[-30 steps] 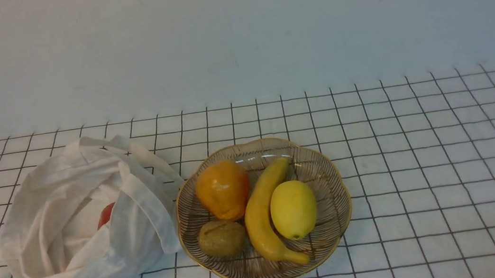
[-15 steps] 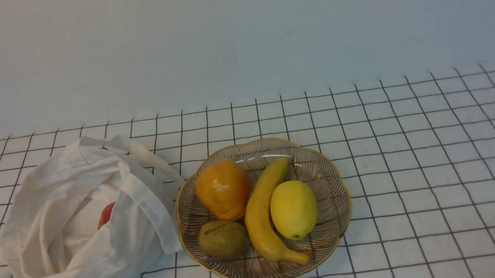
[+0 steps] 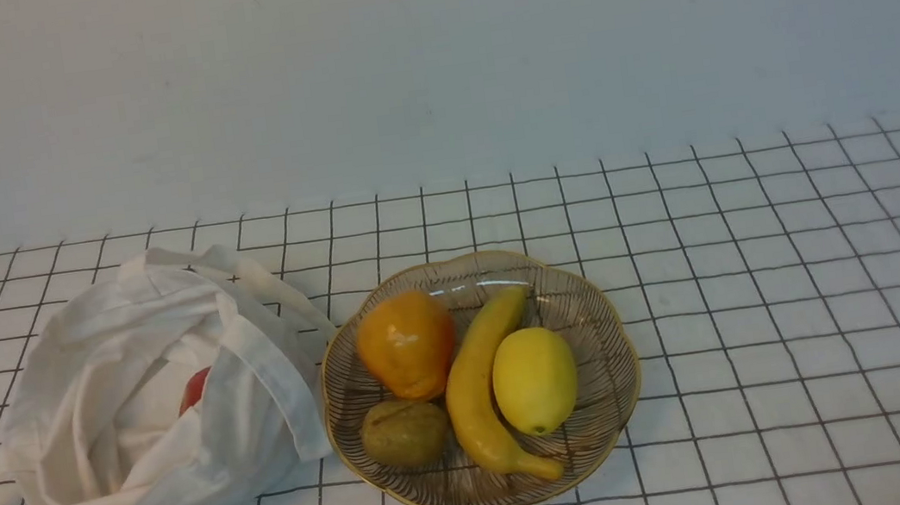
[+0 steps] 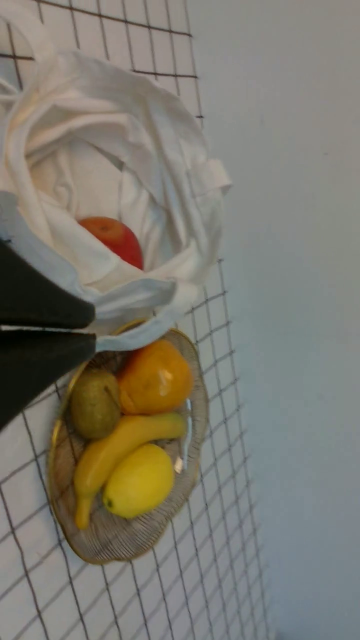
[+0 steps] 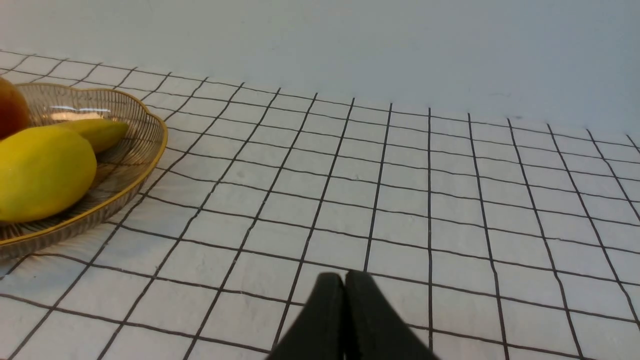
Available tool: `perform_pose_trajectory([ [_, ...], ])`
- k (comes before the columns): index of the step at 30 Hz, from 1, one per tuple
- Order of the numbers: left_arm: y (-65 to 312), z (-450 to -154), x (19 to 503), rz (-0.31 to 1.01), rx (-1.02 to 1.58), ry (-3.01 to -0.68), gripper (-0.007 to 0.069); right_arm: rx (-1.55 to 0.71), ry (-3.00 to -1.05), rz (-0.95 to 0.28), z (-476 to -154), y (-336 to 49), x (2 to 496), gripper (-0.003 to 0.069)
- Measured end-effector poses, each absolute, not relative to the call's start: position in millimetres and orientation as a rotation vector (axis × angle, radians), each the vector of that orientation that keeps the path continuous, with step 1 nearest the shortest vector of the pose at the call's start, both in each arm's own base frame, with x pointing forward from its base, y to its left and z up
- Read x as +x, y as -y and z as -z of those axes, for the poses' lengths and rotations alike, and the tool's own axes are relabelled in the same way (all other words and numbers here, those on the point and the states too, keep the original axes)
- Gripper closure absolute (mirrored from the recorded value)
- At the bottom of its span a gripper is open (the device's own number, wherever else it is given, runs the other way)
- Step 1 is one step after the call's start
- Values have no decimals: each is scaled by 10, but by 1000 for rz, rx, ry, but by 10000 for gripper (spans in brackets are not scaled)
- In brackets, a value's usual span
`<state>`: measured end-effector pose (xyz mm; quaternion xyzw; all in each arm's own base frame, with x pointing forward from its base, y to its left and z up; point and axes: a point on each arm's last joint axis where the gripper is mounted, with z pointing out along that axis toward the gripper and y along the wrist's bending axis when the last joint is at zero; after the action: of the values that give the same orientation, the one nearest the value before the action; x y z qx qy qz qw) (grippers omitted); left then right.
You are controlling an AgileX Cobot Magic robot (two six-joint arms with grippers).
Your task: Take the fruit out of the bag on the white checkered tablecloth and place them on the plate.
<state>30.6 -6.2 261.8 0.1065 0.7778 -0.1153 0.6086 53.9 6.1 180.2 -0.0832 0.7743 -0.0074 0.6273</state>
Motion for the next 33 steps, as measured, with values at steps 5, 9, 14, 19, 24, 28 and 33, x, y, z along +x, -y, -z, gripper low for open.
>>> perform_pose_trajectory([
  [5,86,-2287,399,206,125,-1792,633,-191,-1775,18,-1802,-61,539,673],
  [9,49,-1986,492,120,9,-1813,633,-191,-1775,18,-1802,-61,539,673],
  [14,33,-1714,520,82,4,-1882,633,-194,-1775,20,-1802,-61,539,673],
  [19,31,-1707,521,74,10,-1883,633,-194,-1776,20,-1801,-61,539,673],
  [24,31,-1707,521,74,9,-1883,633,-194,-1776,20,-1801,-61,539,673],
  [28,31,-1707,521,74,9,-1883,633,-194,-1776,20,-1801,-61,539,673],
  [33,31,-1707,521,74,9,-1883,633,-194,-1776,20,-1801,-61,539,673],
])
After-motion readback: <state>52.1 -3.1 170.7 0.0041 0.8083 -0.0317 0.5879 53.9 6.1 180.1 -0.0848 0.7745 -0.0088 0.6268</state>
